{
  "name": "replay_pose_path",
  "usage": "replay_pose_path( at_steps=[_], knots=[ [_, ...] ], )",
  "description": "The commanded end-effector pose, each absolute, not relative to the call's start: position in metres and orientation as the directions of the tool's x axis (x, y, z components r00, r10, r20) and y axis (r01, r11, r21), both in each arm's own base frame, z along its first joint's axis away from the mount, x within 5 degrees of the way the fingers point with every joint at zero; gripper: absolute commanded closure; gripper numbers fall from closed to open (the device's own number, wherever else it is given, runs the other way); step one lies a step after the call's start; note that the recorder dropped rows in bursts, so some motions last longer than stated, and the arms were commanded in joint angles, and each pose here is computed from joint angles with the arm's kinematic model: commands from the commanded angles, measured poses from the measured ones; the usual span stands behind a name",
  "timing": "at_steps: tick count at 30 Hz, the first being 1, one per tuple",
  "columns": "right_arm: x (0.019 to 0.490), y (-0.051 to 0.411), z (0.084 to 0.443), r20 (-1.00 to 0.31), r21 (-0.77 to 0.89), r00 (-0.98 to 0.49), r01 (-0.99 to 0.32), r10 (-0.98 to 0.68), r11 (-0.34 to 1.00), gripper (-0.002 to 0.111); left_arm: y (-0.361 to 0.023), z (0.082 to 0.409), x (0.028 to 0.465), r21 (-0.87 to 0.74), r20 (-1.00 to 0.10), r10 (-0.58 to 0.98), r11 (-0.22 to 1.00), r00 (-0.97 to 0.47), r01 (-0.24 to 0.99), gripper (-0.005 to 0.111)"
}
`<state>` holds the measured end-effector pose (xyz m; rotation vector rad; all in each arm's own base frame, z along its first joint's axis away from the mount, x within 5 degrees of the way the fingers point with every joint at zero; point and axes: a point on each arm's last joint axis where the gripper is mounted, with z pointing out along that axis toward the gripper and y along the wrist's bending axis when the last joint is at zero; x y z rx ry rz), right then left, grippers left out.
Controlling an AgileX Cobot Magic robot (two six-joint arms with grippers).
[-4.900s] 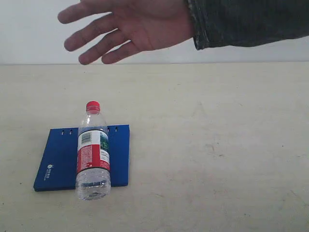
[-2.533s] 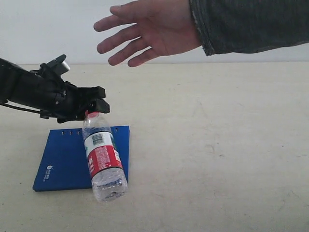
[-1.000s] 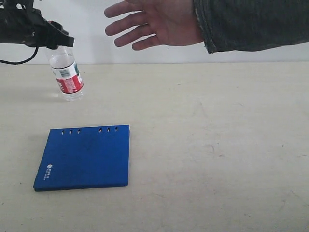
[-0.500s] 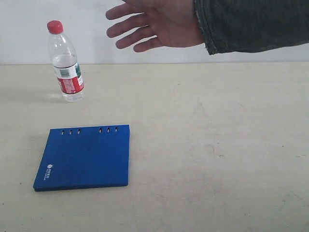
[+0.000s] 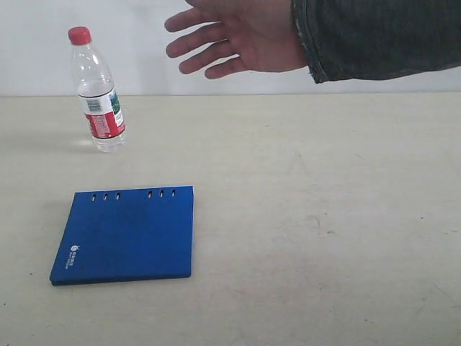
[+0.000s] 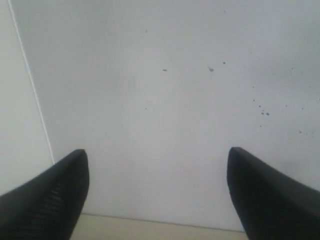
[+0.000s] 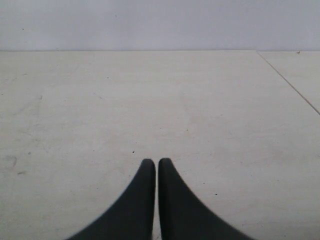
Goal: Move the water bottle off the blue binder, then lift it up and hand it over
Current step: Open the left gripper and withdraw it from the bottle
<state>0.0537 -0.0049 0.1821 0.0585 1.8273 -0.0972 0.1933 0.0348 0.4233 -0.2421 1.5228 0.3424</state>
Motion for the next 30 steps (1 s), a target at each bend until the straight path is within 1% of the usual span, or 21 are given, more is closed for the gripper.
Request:
replay_pose_path(
  at_steps=[1, 4, 6, 7, 8, 9, 10, 11, 12, 14, 15, 16, 17, 18, 20, 23, 25, 27, 30],
  knots=[
    [0.054, -0.006, 0.184, -0.965, -0.119, -0.246, 0.089, -0.094, 0.989, 0.109, 0.035, 0.422, 0.157, 0.034, -0.995, 0.065, 0.927, 0.072, -0.373, 0.036],
    [0.055, -0.007, 0.187, -0.97, -0.129, -0.22, 0.09, -0.107, 0.988, 0.109, 0.034, 0.417, 0.144, 0.028, -0.994, 0.065, 0.927, 0.087, -0.374, 0.036],
    [0.056, -0.006, 0.191, -0.983, -0.089, -0.167, 0.094, -0.072, 0.992, 0.109, 0.034, 0.412, 0.136, 0.027, -0.994, 0.065, 0.927, 0.09, -0.374, 0.036],
    [0.056, -0.005, 0.194, -0.992, 0.0, -0.128, 0.095, 0.012, 0.995, 0.109, 0.034, 0.407, 0.133, 0.029, -0.994, 0.065, 0.927, 0.086, -0.374, 0.036],
    [0.057, -0.003, 0.197, -0.98, 0.173, -0.081, 0.093, 0.18, 0.981, 0.109, 0.034, 0.401, 0.131, 0.033, -0.995, 0.065, 0.927, 0.075, -0.373, 0.036],
    [0.057, -0.002, 0.2, -0.932, 0.357, -0.034, 0.082, 0.361, 0.93, 0.109, 0.034, 0.396, 0.129, 0.036, -0.996, 0.065, 0.927, 0.067, -0.373, 0.036],
    [0.057, -0.002, 0.204, -0.841, 0.541, 0.021, 0.064, 0.541, 0.839, 0.109, 0.034, 0.384, 0.129, 0.042, -0.997, 0.061, 0.927, 0.039, -0.372, 0.036],
    [0.057, -0.003, 0.207, -0.713, 0.701, 0.066, 0.038, 0.698, 0.712, 0.109, 0.034, 0.372, 0.129, 0.044, -0.999, 0.051, 0.928, 0.01, -0.37, 0.036],
    [0.057, -0.002, 0.208, -0.548, 0.836, 0.066, 0.014, 0.834, 0.548, 0.109, 0.034, 0.36, 0.13, 0.04, -0.999, 0.036, 0.929, -0.02, -0.369, 0.036],
    [0.057, 0.004, 0.205, -0.332, 0.943, 0.001, 0.002, 0.943, 0.332, 0.109, 0.034, 0.332, 0.132, 0.015, -0.997, -0.016, 0.929, -0.081, -0.369, 0.039],
    [0.057, 0.007, 0.204, -0.288, 0.957, -0.038, 0.007, 0.957, 0.289, 0.109, 0.034, 0.319, 0.133, -0.017, -0.993, -0.059, 0.93, -0.103, -0.368, 0.044],
    [0.057, 0.01, 0.202, -0.279, 0.96, -0.07, 0.015, 0.958, 0.28, 0.109, 0.032, 0.309, 0.133, -0.058, -0.988, -0.105, 0.932, -0.113, -0.358, 0.047],
    [0.057, 0.013, 0.2, -0.275, 0.96, -0.109, 0.026, 0.955, 0.28, 0.109, 0.029, 0.299, 0.133, -0.097, -0.981, -0.147, 0.937, -0.129, -0.335, 0.051],
    [0.056, 0.017, 0.198, -0.231, 0.97, -0.16, 0.041, 0.96, 0.24, 0.109, 0.026, 0.289, 0.134, -0.132, -0.973, -0.182, 0.944, -0.144, -0.301, 0.056],
    [0.054, 0.026, 0.195, -0.155, 0.981, -0.254, 0.077, 0.955, 0.179, 0.109, 0.017, 0.277, 0.135, -0.161, -0.963, -0.201, 0.963, -0.178, -0.219, 0.063],
    [0.051, 0.034, 0.19, -0.136, 0.975, -0.357, 0.117, 0.924, 0.188, 0.109, 0.008, 0.266, 0.134, -0.158, -0.958, -0.183, 0.979, -0.219, -0.126, 0.073],
    [0.05, 0.035, 0.189, -0.145, 0.973, -0.362, 0.115, 0.921, 0.198, 0.109, 0.008, 0.262, 0.134, -0.135, -0.958, -0.161, 0.983, -0.236, -0.121, 0.079],
    [0.052, 0.032, 0.191, -0.148, 0.976, -0.328, 0.103, 0.933, 0.191, 0.109, 0.009, 0.259, 0.134, -0.105, -0.96, -0.132, 0.987, -0.249, -0.119, 0.085],
    [0.052, 0.031, 0.192, -0.129, 0.981, -0.319, 0.096, 0.939, 0.168, 0.109, 0.007, 0.259, 0.135, -0.109, -0.959, -0.131, 0.989, -0.253, -0.1, 0.093]
  ],
)
